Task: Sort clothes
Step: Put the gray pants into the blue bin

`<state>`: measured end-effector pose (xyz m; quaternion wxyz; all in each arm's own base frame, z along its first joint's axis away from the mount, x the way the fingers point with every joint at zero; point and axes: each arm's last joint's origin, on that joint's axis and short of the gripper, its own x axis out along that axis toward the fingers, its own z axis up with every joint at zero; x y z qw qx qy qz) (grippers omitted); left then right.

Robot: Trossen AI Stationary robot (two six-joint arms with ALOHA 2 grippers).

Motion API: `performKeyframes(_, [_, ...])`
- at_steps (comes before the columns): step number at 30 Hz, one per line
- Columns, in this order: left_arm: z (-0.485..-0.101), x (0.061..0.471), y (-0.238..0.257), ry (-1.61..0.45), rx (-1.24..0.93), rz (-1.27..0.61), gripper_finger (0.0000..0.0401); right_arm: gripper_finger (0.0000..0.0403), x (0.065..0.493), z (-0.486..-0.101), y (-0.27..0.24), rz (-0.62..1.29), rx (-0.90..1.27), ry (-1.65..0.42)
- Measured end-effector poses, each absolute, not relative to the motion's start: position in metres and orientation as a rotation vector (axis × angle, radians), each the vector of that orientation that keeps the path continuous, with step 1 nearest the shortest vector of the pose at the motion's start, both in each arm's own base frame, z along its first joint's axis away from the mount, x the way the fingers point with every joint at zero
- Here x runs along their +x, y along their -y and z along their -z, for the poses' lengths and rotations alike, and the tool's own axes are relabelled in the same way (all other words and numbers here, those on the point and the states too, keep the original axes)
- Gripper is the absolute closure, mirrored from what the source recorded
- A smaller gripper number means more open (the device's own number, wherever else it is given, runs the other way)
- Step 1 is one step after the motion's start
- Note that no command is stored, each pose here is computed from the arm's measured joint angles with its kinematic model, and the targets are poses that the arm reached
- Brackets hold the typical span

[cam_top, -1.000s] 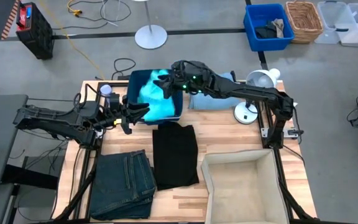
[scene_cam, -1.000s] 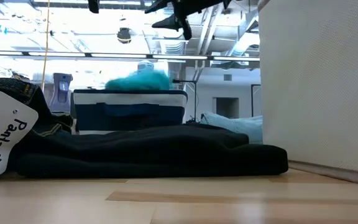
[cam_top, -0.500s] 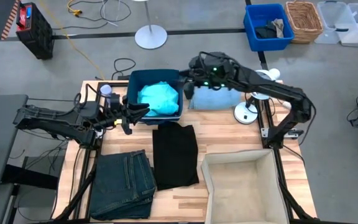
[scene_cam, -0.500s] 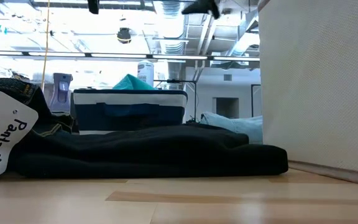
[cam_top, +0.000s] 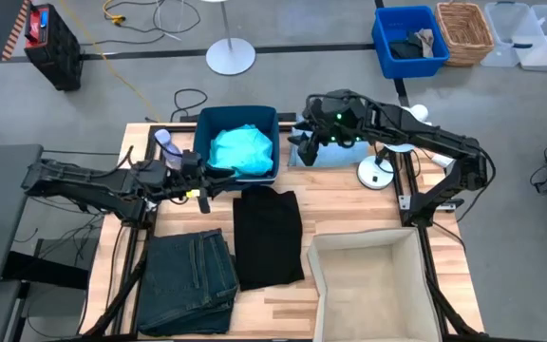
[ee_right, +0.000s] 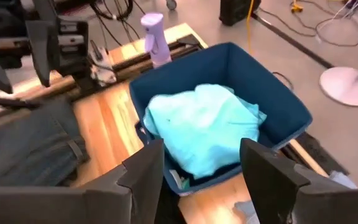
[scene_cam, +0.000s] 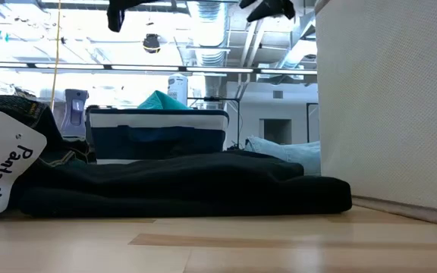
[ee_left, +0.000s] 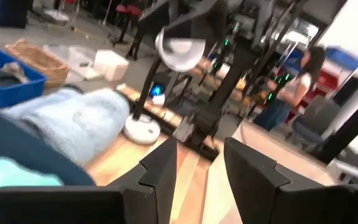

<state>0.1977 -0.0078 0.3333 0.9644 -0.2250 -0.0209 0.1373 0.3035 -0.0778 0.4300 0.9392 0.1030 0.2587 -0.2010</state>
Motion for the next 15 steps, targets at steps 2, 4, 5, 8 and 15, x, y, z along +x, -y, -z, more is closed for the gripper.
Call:
performKeyframes(2, [-0.328,0.202,0.009,0.01,-0.446,-0.275,0.0271,0.0187,0.305,-0.431,0.073,0.415,0.181,-0.521])
performKeyframes(4, [-0.324,0.207,0.011,-0.022,-0.439,-0.273,0.0271,0.0195,0.306,-0.431,0.068,0.402,0.165,-0.52])
performKeyframes(5, [-0.321,0.209,0.012,-0.037,-0.436,-0.269,0.0271,0.0199,0.307,-0.431,0.067,0.397,0.163,-0.519])
performKeyframes(8, [-0.315,0.216,0.015,-0.073,-0.431,-0.259,0.0271,0.0212,0.309,-0.428,0.064,0.387,0.161,-0.536])
performKeyframes(15, [-0.314,0.222,0.016,-0.06,-0.45,-0.255,0.0271,0.0231,0.322,-0.41,0.079,0.436,0.196,-0.61])
